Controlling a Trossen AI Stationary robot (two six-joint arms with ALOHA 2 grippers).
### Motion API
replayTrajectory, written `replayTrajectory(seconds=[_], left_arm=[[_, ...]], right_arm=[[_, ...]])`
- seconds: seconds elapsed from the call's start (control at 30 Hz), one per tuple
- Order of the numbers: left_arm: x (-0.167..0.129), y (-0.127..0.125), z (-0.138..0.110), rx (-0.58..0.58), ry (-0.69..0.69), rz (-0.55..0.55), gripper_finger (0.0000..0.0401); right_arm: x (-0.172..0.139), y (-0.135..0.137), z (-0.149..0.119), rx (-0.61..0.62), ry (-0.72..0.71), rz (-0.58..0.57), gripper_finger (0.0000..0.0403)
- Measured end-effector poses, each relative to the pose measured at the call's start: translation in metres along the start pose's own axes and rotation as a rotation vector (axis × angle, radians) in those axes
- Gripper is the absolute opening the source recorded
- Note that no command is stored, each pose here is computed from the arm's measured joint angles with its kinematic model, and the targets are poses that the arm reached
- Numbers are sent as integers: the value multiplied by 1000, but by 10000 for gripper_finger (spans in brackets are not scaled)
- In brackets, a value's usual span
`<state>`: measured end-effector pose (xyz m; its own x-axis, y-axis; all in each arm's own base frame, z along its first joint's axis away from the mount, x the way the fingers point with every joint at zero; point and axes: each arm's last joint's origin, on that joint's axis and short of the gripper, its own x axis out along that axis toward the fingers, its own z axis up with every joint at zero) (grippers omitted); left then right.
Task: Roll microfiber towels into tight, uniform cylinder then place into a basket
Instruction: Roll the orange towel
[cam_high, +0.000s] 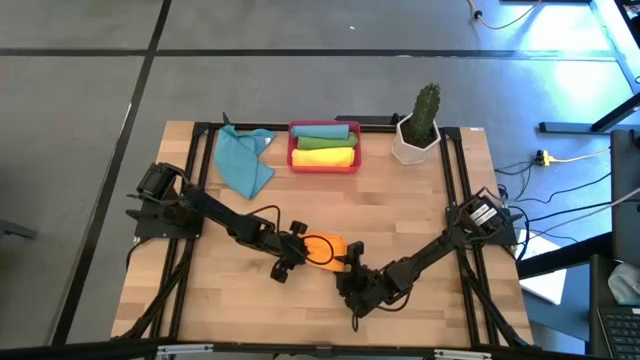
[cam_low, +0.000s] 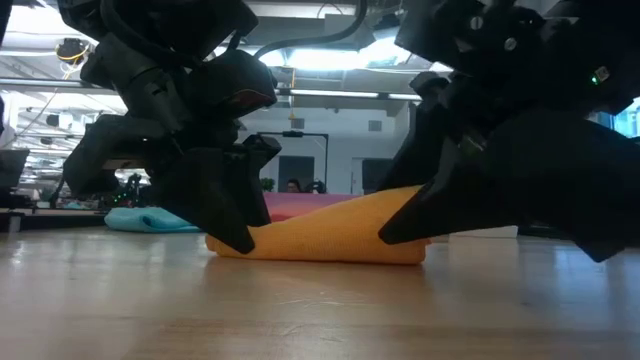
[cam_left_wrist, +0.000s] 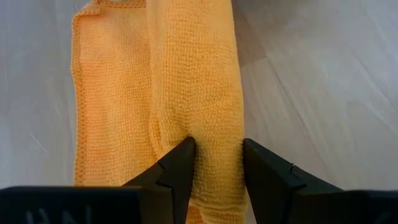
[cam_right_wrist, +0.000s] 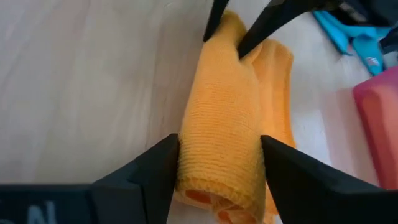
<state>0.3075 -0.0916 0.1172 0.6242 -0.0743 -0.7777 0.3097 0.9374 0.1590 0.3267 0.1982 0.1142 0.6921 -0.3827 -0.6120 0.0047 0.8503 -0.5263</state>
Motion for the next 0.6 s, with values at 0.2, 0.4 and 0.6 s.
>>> replayTrajectory(seconds=[0.2, 0.4, 0.6], left_arm=[[0, -4, 2, 50, -23, 40, 127], [-5, -14, 4, 121, -15, 168, 149], [-18, -26, 12, 172, -51, 236, 187]], right_arm=[[3, -3, 0, 42, 11, 18, 136], [3, -3, 0, 107, 17, 24, 20], [12, -10, -1, 286, 71, 109, 24]])
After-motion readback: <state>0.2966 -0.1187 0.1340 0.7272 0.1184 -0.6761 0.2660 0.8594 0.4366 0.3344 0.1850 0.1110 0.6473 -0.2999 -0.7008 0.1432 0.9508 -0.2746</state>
